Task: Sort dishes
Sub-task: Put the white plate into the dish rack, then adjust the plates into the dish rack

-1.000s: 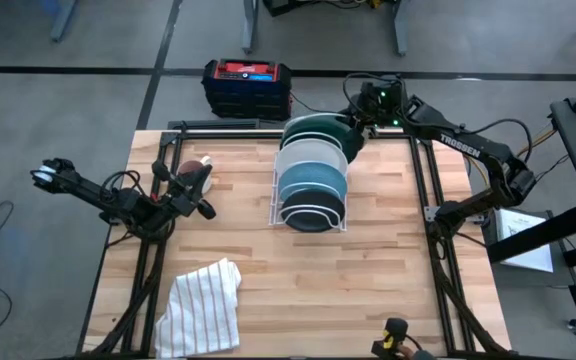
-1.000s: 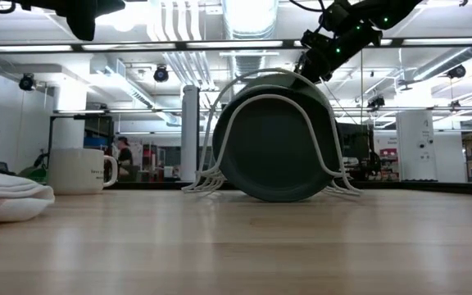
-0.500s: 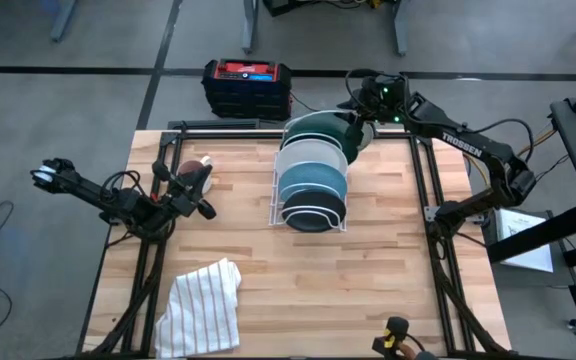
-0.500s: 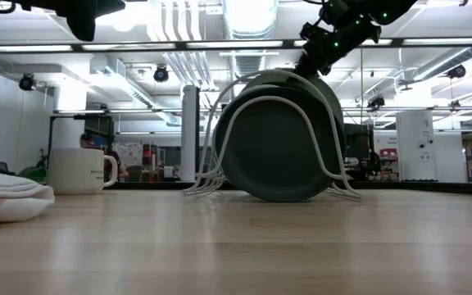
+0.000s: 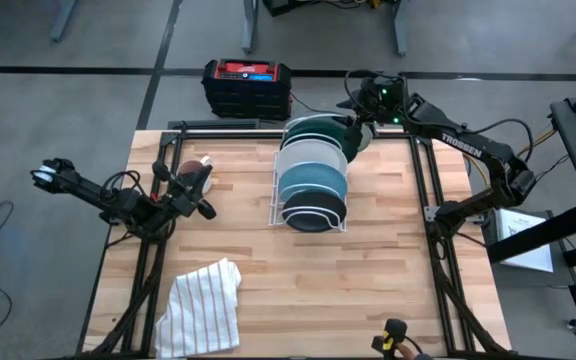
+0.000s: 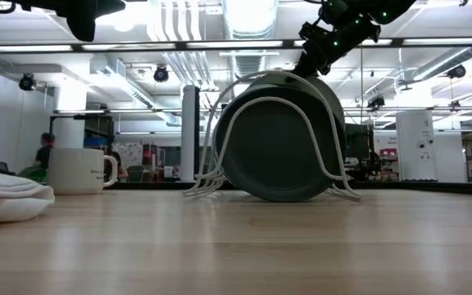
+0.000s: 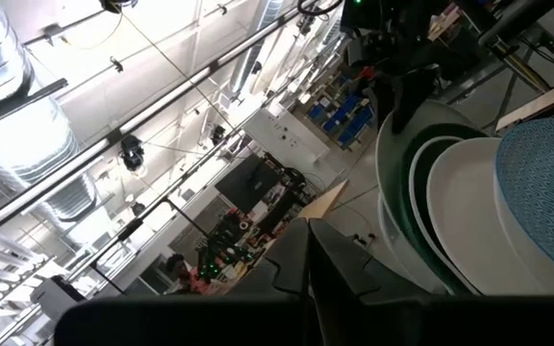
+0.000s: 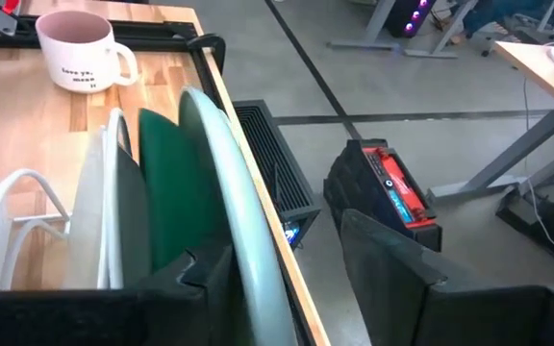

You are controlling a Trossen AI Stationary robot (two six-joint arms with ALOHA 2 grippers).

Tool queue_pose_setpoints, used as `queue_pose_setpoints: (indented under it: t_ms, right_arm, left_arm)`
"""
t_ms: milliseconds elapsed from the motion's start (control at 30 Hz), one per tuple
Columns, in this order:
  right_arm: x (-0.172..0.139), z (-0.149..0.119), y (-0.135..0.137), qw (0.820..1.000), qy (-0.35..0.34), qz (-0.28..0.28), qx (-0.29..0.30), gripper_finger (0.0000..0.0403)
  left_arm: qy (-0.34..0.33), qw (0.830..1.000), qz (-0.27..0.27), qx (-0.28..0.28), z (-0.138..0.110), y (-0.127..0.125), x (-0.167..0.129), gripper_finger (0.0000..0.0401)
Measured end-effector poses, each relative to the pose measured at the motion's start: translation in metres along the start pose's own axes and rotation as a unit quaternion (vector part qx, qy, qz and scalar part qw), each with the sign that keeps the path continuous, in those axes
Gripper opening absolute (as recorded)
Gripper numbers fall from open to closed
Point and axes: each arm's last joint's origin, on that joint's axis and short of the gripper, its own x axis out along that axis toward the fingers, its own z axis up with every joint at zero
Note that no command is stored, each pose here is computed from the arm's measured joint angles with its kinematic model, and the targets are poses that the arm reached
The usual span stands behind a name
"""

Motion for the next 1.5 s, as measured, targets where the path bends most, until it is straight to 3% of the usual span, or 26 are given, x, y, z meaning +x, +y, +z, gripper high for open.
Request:
queue_pose_setpoints:
  t_ms: [367, 600, 800, 1000, 1200, 1500]
  right_arm:
    - [-0.001, 0.002, 0.000, 1.000, 0.003, -0.009, 0.017, 0.0223]
    - [-0.011, 0.019, -0.005, 1.000, -0.006, -0.014, 0.016, 0.0255]
    - [-0.020, 0.033, -0.006, 1.000, -0.012, -0.014, 0.021, 0.0267]
    - [-0.013, 0.024, -0.001, 0.999, 0.027, -0.003, 0.040, 0.0268]
    - [-0.008, 0.016, -0.001, 0.997, 0.066, -0.020, 0.042, 0.0295]
    - [-0.031, 0.021, 0.003, 0.996, 0.068, -0.033, 0.055, 0.0306]
  left_arm:
    - [0.000, 1.000, 0.000, 0.001, 0.000, 0.000, 0.000, 0.0000]
    - [0.000, 1.000, 0.000, 0.002, 0.000, 0.000, 0.000, 0.0000]
    - [0.000, 1.000, 0.000, 0.003, 0.000, 0.000, 0.000, 0.0000]
    - [0.000, 1.000, 0.000, 0.003, 0.000, 0.000, 0.000, 0.0000]
    - [0.000, 1.000, 0.000, 0.003, 0.000, 0.000, 0.000, 0.0000]
    - [0.002, 1.000, -0.005, -0.001, -0.001, -0.002, 0.000, 0.0000]
